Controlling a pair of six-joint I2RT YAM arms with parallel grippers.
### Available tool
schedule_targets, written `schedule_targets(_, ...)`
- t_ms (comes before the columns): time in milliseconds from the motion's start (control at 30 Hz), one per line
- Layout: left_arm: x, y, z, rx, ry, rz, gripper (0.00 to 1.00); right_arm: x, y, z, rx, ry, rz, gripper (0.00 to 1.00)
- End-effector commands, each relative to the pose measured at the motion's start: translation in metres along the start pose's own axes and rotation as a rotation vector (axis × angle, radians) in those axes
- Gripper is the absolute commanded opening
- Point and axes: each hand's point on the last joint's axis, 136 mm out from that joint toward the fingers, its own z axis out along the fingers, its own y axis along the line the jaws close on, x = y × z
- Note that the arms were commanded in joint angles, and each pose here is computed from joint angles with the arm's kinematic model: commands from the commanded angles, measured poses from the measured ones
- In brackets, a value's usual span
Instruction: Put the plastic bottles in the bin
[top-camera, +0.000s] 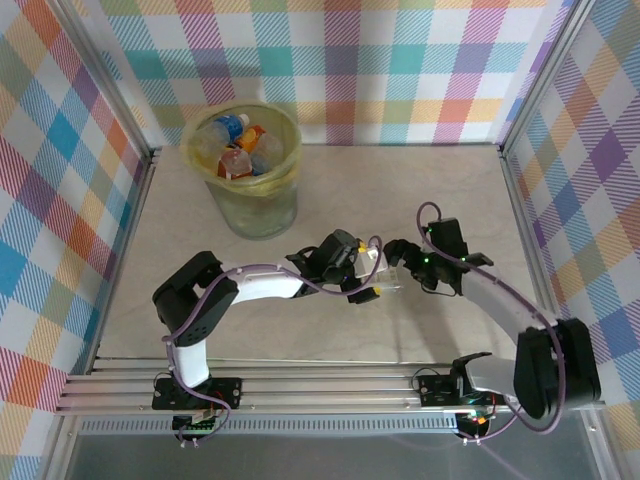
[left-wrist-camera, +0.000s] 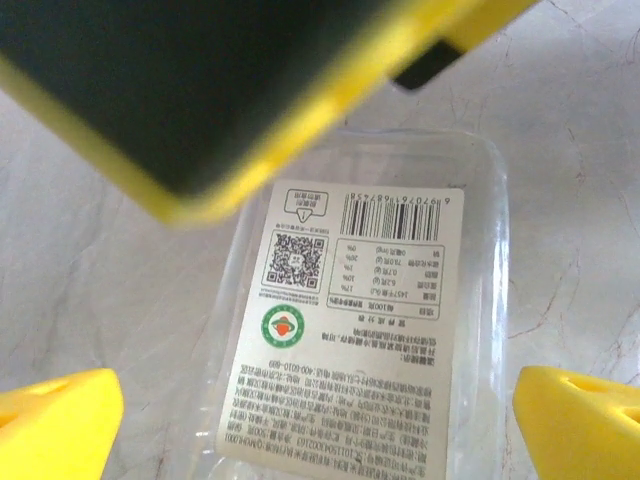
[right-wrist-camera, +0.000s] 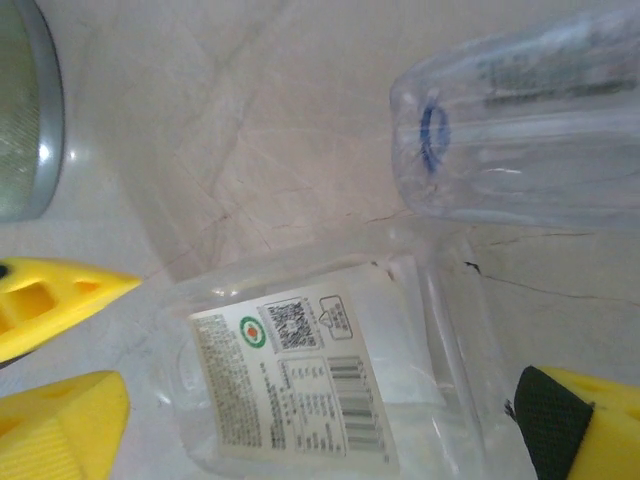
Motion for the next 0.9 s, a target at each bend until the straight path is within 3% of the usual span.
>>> schedule_targets(0,0.001,-0.003,0.01,0.034,0.022,0.018,1.0,-0.009,-0.005,-0.028,0.081,-0.068,0.032,1.0)
schedule_targets(433,0.017,-0.007,0.031,0.082,0.103,0.0,1.0,-0.015,-0.054,-0.09,0.323,-0.215,0.124,1.0)
schedule_targets(867,0.029,-0.003,0.031,0.13,0.188,-0.035,1.0,-0.016,-0.049,-0.087,0.279,-0.214,0.121,1.0)
